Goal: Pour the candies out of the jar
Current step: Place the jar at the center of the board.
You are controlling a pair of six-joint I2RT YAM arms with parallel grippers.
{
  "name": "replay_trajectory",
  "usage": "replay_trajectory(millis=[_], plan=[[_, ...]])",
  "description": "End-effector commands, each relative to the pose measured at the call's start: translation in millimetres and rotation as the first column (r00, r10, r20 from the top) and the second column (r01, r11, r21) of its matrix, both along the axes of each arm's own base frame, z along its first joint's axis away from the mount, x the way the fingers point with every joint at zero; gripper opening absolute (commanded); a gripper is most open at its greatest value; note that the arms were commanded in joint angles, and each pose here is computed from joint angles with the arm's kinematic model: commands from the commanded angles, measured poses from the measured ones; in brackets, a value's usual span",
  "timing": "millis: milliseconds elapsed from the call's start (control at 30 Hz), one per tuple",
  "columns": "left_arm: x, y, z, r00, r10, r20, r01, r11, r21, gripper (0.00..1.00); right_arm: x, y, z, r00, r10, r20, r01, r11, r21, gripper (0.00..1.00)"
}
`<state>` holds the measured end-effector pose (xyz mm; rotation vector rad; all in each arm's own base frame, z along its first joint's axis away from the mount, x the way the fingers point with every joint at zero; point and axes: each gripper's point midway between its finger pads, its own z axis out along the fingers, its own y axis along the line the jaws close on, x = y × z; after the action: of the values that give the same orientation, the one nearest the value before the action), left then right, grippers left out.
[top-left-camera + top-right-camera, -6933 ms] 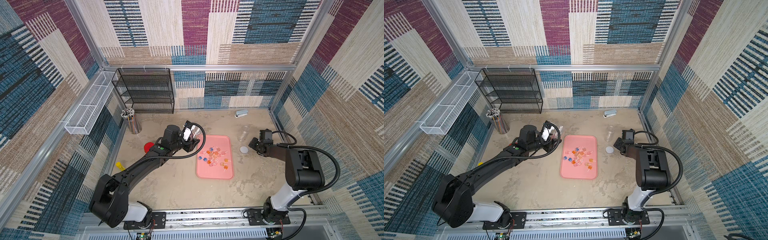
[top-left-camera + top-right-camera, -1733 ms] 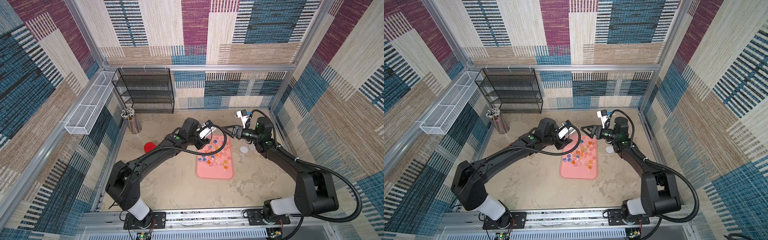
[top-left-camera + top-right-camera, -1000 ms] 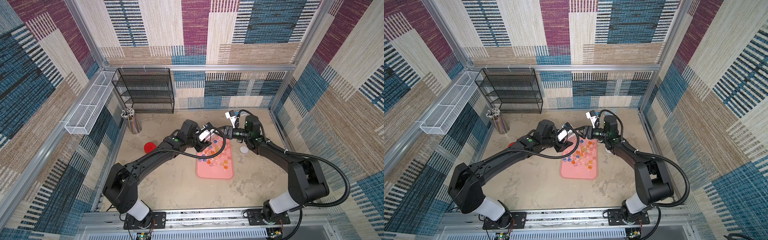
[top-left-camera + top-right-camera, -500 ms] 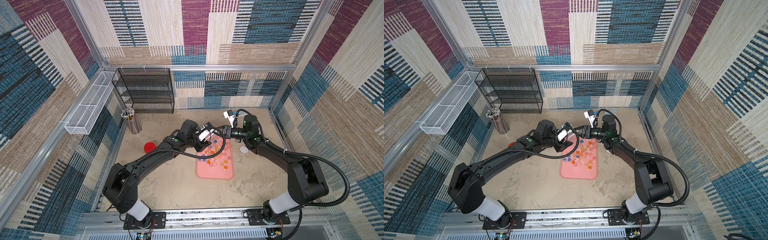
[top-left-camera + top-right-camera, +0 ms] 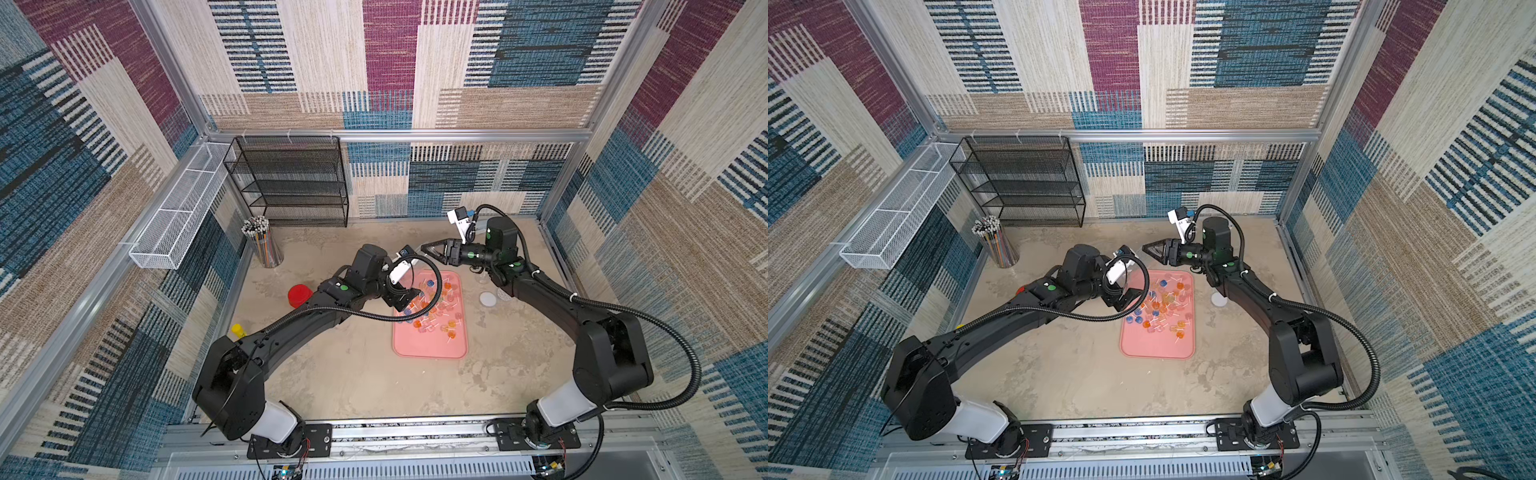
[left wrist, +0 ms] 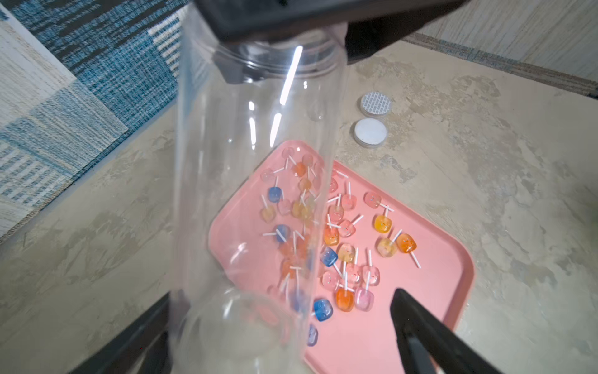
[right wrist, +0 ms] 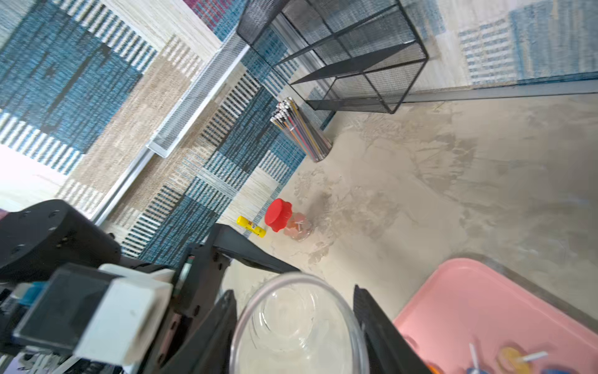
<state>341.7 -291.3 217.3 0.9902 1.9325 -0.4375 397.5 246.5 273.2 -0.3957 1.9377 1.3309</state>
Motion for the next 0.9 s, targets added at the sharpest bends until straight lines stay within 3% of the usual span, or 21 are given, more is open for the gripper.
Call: replay_trajectory(millis=[0,100,200,333,467,633,733,867], plan=[[19.5,22.3,12.7,0.988,0.153,0.006,-0.152,0.985,-0.082,0.99,24.4,-19.7,-5.8,0.993,-0.113,0.041,0.115,0.991,-0.068,0.52],[34.3,53.3,6.6,0.953,0.3,-0.039,-0.302,0.944,-0.13,0.99,46.8,-48.0,-15.1,0.971,-0.232,0.059,0.237,0.965,-0.114,0.52],[42.7,81.1,-0.3,0.902,0.424,-0.083,-0.432,0.88,-0.195,0.99,69.3,-79.0,-24.6,0.92,-0.371,0.125,0.39,0.897,-0.207,0.52],[47.2,105.8,-0.6,0.853,0.498,-0.158,-0.521,0.797,-0.306,0.99,94.6,-116.1,-33.7,0.824,-0.512,0.243,0.566,0.755,-0.331,0.52],[52.7,126.4,-6.1,0.782,0.588,-0.207,-0.622,0.719,-0.311,0.99,112.1,-143.2,-49.4,0.75,-0.578,0.323,0.661,0.623,-0.419,0.53],[52.0,133.5,-10.1,0.757,0.614,-0.224,-0.653,0.706,-0.274,0.99,122.6,-166.7,-69.5,0.685,-0.613,0.395,0.722,0.495,-0.483,0.53],[49.0,127.8,-7.6,0.794,0.573,-0.203,-0.608,0.75,-0.261,0.98,129.3,-174.0,-82.3,0.669,-0.617,0.414,0.731,0.447,-0.515,0.54],[44.9,125.7,-2.2,0.814,0.55,-0.184,-0.58,0.766,-0.276,0.96,134.8,-180.7,-99.2,0.658,-0.621,0.426,0.733,0.398,-0.552,0.54]])
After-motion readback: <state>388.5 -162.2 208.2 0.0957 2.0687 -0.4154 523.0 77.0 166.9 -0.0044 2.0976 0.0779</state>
